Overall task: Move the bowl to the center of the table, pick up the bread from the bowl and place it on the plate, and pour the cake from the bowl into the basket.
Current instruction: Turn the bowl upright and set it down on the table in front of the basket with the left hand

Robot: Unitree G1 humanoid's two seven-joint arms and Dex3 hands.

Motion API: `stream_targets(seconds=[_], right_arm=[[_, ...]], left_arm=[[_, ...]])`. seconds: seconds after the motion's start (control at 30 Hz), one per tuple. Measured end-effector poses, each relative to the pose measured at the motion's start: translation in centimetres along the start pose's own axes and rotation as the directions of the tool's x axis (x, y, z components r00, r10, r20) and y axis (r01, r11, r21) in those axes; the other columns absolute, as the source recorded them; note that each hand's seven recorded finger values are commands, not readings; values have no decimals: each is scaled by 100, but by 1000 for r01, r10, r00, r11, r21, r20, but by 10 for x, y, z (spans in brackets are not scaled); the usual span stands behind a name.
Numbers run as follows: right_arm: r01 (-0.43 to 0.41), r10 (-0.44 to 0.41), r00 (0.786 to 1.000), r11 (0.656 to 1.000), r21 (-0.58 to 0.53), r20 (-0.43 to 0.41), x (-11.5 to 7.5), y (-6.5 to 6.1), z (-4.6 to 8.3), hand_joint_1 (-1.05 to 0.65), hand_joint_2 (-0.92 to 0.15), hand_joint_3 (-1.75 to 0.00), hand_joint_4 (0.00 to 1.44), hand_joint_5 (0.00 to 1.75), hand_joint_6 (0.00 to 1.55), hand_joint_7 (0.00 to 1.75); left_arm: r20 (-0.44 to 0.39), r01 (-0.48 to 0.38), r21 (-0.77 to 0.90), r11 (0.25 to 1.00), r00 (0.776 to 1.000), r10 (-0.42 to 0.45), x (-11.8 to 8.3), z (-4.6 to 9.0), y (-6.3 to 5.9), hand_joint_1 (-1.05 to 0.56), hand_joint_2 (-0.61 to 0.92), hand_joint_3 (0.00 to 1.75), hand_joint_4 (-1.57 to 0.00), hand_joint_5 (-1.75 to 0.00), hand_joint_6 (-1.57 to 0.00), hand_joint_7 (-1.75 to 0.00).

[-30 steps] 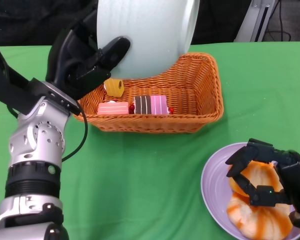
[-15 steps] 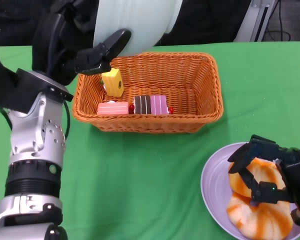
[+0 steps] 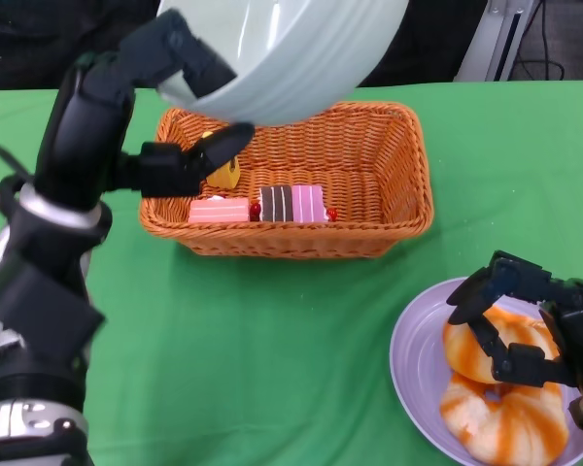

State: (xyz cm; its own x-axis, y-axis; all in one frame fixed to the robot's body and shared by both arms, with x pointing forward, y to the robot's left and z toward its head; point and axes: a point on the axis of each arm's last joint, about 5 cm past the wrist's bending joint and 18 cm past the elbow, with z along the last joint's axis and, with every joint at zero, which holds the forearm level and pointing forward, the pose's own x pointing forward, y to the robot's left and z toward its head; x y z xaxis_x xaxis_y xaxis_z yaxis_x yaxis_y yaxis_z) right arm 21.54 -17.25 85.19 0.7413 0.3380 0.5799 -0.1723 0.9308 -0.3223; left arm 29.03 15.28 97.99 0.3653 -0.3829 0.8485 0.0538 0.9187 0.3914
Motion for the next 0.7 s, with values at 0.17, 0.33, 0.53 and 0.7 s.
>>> stream_targets(seconds=[0.17,0.33,0.53,0.7], right_arm=[[-11,11,1000,1000,4,0,0,0,0,-8,-63,-84,83,118,72,122],[-3,3,1000,1000,12,0,1,0,0,-9,-65,-80,83,118,71,122],[-10,10,1000,1000,15,0,1,0,0,-10,-67,-76,83,120,70,125],[-10,10,1000,1000,13,9,3,-1,1,-9,-68,-75,83,119,70,125]], left_arm=[[67,-21,64,998,998,17,-10,3,-1,-24,92,40,-69,-175,-68,-154],[99,-17,99,995,995,8,-26,6,0,-16,92,44,-74,-175,-68,-157],[120,-24,174,984,993,3,-45,12,6,-23,90,47,-78,-175,-59,-169],[116,-11,210,978,993,-14,-62,19,9,-28,91,50,-79,-175,-57,-174]])
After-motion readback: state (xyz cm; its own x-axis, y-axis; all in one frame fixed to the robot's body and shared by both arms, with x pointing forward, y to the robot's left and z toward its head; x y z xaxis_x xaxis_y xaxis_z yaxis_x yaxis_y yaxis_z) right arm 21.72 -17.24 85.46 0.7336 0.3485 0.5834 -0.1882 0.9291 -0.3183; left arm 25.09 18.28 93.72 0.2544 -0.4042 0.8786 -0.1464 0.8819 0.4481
